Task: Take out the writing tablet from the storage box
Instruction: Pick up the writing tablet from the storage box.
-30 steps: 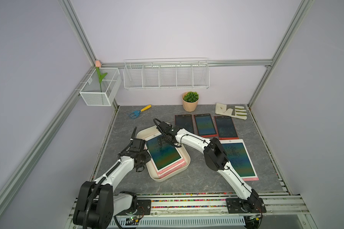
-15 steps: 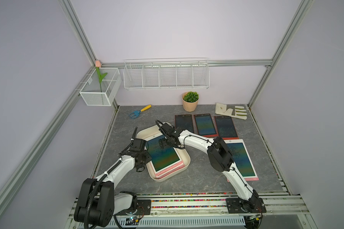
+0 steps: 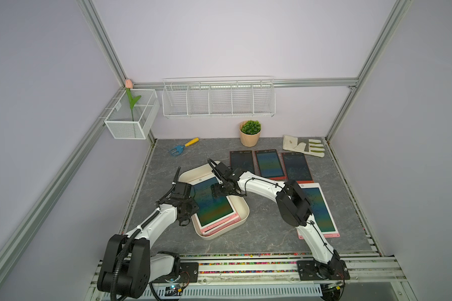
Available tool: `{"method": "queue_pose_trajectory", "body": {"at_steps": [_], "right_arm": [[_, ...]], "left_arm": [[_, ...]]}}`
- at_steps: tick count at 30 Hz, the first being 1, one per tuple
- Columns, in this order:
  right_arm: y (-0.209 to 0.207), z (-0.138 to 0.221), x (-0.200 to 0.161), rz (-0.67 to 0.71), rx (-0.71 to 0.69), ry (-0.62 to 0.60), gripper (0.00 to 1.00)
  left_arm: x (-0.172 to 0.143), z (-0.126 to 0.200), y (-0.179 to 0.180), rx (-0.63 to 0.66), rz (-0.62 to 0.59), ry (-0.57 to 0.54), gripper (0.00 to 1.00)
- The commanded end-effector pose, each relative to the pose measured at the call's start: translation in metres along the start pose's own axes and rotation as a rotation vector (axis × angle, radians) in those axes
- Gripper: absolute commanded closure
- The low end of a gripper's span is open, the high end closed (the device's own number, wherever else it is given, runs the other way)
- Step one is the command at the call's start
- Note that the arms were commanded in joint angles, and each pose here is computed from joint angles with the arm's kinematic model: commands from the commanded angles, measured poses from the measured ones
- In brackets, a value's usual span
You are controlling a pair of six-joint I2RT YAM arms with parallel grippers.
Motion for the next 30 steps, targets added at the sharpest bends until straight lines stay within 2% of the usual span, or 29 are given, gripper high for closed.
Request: {"method": "queue_pose_trajectory", "body": {"at_steps": [1,8,15,18,26,30], "right_arm": [[0.015,0.024,-0.003,-0.01,0.103,0.012,0.24],[0.02,0.041,-0.003,-0.009,0.166,0.006,0.27],[0.023,0.033,-0.004,-0.016,0.215,0.044,0.27],[0.017,0.03,-0.004,-0.012,0.172,0.032,0.27],[-0.003,0.031,0.001,0.032,-0.051,-0.041,0.25],[-0.007,0.016,-0.002,0.025,-0.051,-0.005,0.24]], "left_arm": [[0.002,-0.001,0.0,-0.006,-0.004,-0.011,0.71],[0.002,-0.003,0.0,-0.004,-0.004,-0.009,0.71],[0.003,-0.003,0.0,-0.007,-0.004,-0.01,0.71],[0.002,-0.002,0.0,-0.004,-0.005,-0.011,0.71],[0.002,-0.003,0.001,0.003,-0.005,-0.01,0.71],[0.002,-0.003,0.001,0.002,-0.006,-0.01,0.72]]}}
Point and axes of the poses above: each gripper's point midway between its finger pads, its own z axis back along the fingers, its own y axis along the line the jaws close on, x = y × z, the point moved 9 cm from there along z, back along the fingers, and after that the axes turned 8 degrees about -z, right-handed, at the moved point
